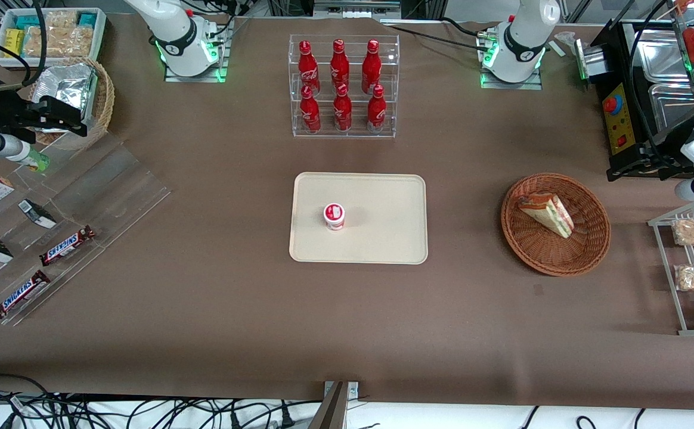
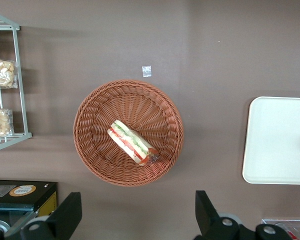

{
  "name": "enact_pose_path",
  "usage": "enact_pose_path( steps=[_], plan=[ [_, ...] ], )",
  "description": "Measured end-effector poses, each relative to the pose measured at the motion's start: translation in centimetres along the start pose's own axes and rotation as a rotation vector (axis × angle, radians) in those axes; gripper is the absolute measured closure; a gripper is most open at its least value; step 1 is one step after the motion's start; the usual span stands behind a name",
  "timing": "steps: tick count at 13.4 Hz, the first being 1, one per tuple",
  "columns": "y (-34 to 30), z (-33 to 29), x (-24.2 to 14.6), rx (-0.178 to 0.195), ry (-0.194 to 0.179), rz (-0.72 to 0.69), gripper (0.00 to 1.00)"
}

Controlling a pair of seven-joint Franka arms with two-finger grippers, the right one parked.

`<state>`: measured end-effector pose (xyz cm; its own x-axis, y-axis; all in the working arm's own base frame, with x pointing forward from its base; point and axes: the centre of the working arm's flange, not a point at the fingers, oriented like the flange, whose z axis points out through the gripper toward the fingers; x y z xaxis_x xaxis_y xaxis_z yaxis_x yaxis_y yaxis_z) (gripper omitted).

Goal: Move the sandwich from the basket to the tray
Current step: 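Move the left gripper over the wrapped sandwich in the wicker basket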

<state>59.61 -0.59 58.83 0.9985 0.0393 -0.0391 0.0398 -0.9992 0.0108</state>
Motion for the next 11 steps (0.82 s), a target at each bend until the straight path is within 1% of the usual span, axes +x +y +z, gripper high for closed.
enact_pose_path(
  steps=[3,7,9,11],
  plan=[
    [0.0,0.4,0.1,0.0,-0.009,-0.006,0.0],
    [-1.3,2.2,0.4,0.003,-0.067,-0.05,0.0],
    [-1.9,4.2,0.5,0.011,-0.095,-0.155,0.0],
    [-2.1,8.2,0.8,0.025,-0.087,-0.256,0.0]
  ],
)
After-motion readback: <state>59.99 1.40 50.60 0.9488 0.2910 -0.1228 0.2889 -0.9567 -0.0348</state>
